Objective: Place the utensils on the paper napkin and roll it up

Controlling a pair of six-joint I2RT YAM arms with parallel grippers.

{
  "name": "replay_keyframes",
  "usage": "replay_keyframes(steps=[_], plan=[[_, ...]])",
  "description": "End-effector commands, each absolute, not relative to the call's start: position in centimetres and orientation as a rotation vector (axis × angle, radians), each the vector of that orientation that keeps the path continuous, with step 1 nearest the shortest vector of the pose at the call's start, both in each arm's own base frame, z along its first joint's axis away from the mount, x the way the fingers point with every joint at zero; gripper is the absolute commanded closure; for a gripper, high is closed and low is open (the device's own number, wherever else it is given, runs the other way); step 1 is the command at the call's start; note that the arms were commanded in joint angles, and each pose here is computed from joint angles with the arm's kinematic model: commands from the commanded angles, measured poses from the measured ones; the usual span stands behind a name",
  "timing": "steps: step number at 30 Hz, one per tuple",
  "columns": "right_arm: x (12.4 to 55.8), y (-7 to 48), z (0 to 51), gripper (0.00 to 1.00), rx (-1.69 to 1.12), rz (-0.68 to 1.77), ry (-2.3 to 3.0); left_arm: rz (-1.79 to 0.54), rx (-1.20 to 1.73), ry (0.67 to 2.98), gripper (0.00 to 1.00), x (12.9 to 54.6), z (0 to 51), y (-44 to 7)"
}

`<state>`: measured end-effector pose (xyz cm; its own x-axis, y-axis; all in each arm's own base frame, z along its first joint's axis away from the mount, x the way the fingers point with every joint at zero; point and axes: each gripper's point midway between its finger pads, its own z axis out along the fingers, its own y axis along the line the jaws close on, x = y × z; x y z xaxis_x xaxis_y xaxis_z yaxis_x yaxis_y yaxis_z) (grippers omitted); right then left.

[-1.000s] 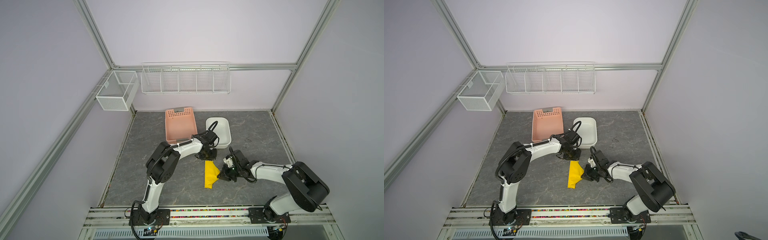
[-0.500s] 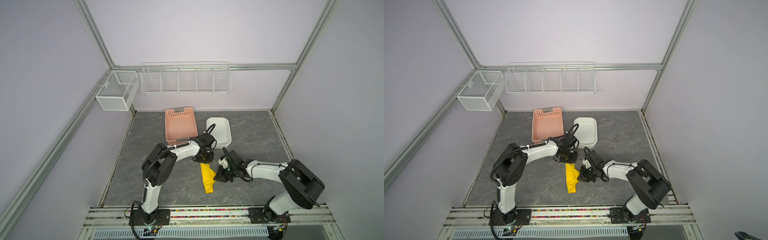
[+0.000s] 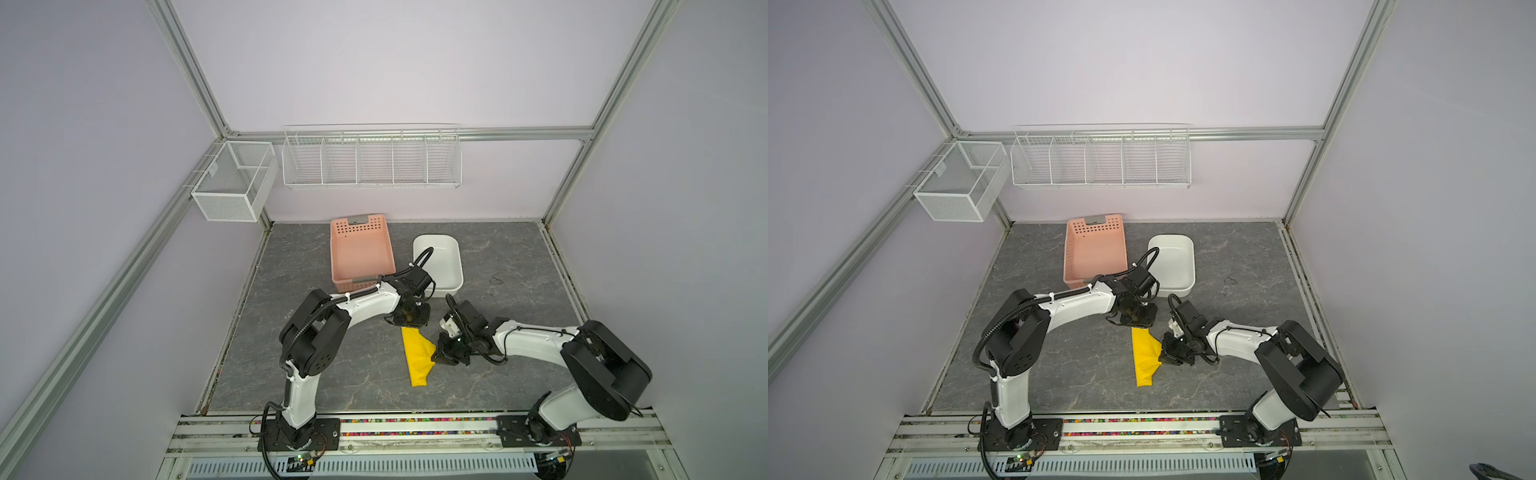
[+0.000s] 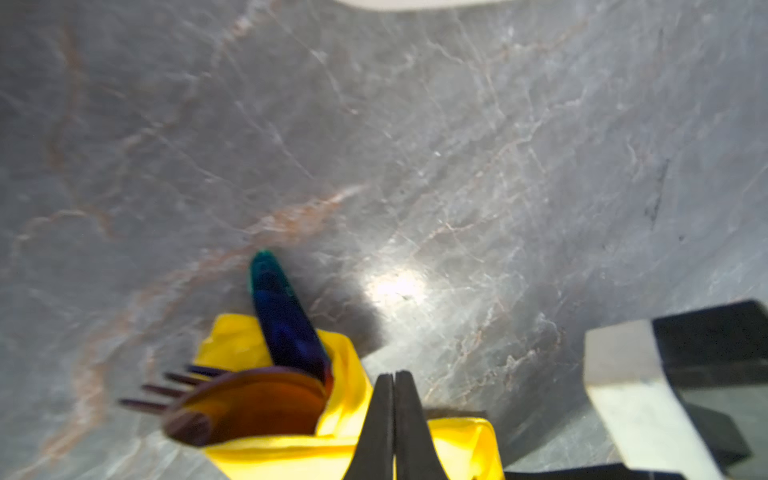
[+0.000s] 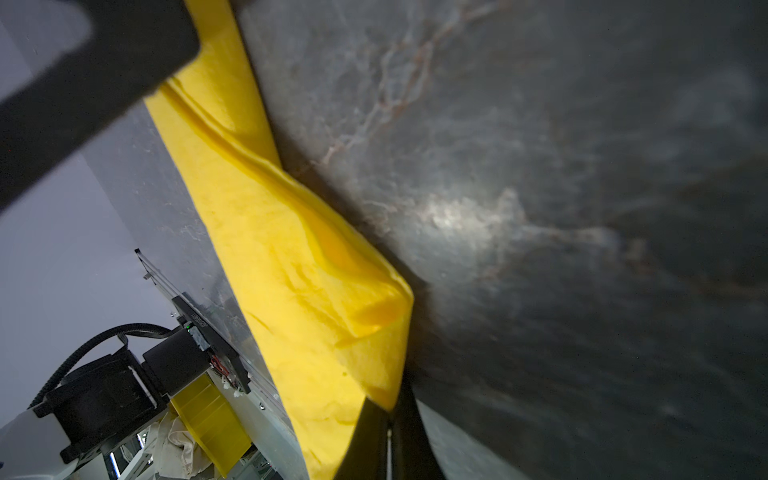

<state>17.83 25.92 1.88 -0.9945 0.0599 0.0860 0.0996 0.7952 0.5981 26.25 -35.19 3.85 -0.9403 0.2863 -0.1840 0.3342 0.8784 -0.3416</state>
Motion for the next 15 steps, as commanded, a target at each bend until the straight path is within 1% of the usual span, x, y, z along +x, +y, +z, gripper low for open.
replay_keyframes(steps=[1,5,15], plan=[[18.2,25.3,2.3,0.93,-0.129,-0.942,-2.952,-0.530,0.490,2.942,1.00,25.6,3.1,-35.3],[18.2,24.7,2.2,0.93,-0.142,-0.918,-2.971,-0.461,0.493,2.951,1.00,25.7,2.2,-34.4],[18.3,23.8,1.8,0.93,-0.184,-0.892,-2.979,-0.423,0.507,2.951,1.00,25.8,2.0,-34.2]])
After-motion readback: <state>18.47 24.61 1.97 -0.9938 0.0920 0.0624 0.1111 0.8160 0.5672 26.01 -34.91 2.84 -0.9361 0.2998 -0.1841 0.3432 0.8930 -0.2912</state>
